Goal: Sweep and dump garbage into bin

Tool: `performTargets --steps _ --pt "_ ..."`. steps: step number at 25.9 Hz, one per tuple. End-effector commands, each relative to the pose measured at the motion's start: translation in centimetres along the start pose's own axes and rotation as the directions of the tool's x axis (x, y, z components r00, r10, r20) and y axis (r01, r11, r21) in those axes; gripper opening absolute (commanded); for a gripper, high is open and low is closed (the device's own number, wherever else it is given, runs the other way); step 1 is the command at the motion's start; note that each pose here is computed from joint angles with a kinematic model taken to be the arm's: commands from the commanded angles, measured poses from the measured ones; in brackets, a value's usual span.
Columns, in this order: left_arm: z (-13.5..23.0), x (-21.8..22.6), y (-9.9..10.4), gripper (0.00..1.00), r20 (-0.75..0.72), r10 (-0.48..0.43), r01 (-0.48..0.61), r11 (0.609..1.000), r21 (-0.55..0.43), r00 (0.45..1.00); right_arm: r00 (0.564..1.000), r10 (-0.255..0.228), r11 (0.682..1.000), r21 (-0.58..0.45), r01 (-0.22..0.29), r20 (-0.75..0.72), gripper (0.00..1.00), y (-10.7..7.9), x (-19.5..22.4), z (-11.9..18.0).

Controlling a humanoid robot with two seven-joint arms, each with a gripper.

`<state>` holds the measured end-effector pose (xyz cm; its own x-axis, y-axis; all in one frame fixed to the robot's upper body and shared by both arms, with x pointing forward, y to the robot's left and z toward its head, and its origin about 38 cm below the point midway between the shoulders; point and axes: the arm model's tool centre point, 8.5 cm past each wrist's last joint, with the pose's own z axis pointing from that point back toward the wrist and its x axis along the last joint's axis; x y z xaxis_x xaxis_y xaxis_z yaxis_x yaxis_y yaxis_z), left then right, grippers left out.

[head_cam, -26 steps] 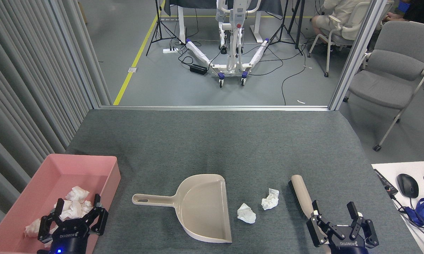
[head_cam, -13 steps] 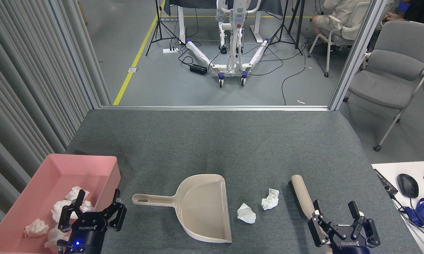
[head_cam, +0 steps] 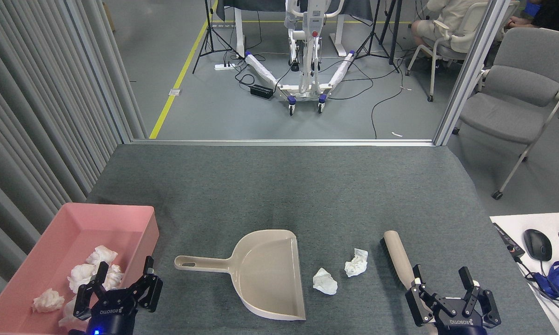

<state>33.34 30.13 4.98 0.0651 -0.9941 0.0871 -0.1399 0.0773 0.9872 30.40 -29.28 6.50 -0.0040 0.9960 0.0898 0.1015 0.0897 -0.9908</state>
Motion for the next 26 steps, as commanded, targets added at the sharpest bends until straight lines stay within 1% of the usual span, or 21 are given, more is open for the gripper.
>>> performTargets --steps 1,5,8,10,14,16,26 --pt "0.6 -0.2 0.6 1.00 -0.027 -0.003 0.003 1.000 0.014 1.000 1.000 -0.001 1.000 -0.001 0.001 0.001 0.98 0.0 0.1 0.0" --pt "0.4 -0.1 1.4 0.99 -0.022 -0.003 0.003 0.999 0.035 1.000 1.000 0.000 1.000 -0.001 0.000 0.002 0.98 0.0 0.0 0.0" --pt "0.3 -0.1 1.2 0.99 -0.018 -0.005 0.005 1.000 0.029 1.000 1.000 0.002 1.000 -0.001 -0.002 0.000 0.98 0.0 0.0 0.0" --pt "0.2 -0.6 1.6 1.00 -0.006 -0.022 0.023 0.999 0.036 1.000 1.000 0.002 1.000 -0.002 -0.002 -0.001 0.98 -0.1 -0.1 0.0" --pt "0.1 -1.1 0.9 0.99 -0.013 -0.028 0.028 0.999 0.015 1.000 1.000 -0.001 1.000 0.000 0.001 -0.002 0.98 0.0 0.0 0.0" --pt "-0.1 -1.5 1.2 0.99 -0.009 -0.043 0.043 0.999 0.019 0.999 1.000 0.000 1.000 -0.001 0.000 -0.005 0.98 0.0 0.0 0.0" --pt "0.2 -1.0 1.5 0.99 -0.007 -0.033 0.033 0.999 0.030 0.999 1.000 -0.002 1.000 0.007 0.002 -0.012 0.98 0.3 0.0 -0.1"
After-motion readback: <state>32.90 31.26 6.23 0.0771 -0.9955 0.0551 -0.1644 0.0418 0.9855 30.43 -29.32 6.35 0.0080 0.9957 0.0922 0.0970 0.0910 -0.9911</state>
